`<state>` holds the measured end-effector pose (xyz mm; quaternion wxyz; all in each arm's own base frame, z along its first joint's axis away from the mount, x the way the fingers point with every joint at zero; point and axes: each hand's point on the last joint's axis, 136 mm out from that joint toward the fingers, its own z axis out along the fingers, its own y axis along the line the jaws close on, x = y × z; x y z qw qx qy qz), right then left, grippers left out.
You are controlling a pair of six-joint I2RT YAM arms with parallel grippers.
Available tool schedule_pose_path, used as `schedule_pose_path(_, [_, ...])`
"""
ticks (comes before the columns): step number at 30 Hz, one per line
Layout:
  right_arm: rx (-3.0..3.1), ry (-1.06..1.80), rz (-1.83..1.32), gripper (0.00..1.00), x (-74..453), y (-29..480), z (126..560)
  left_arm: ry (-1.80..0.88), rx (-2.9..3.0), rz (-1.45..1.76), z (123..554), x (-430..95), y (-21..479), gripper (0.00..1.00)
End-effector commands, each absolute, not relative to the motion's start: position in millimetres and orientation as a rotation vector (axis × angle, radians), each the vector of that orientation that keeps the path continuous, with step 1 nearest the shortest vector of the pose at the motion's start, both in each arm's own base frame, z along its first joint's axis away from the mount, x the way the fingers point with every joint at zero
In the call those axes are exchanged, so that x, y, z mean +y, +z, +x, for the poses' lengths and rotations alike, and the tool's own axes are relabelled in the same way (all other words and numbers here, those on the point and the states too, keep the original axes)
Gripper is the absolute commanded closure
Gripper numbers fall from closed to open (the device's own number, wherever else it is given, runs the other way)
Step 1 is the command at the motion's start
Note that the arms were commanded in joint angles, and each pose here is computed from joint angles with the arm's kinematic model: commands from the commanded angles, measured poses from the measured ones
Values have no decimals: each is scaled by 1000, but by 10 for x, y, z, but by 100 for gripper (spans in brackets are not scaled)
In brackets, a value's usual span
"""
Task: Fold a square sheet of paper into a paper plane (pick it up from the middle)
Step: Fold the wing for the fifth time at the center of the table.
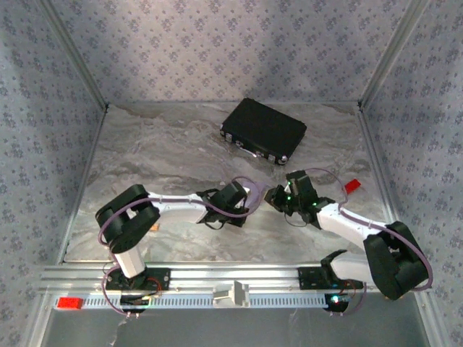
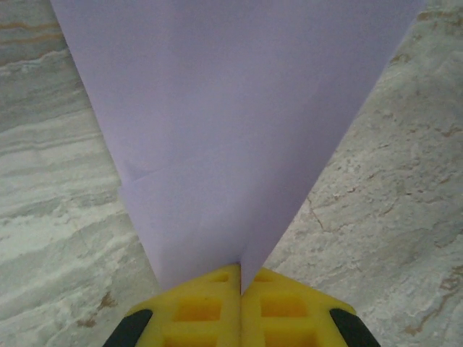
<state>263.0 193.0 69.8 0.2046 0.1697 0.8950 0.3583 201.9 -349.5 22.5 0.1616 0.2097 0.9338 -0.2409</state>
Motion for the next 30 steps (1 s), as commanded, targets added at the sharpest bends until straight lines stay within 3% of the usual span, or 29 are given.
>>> schedule_pose_path(1, [2468, 1032, 344, 86, 2018, 725, 2640, -816, 2739, 609, 1886, -3508, 72, 100])
schedule_pose_path(11, [2525, 1225, 258, 88, 2327, 664, 2631, -1019, 2802, 554, 1896, -3536, -4, 100])
schedule_pose_path(30, [2528, 1281, 290, 88, 2423, 506, 2814, -1236, 2822, 421, 1896, -3566, -72, 100])
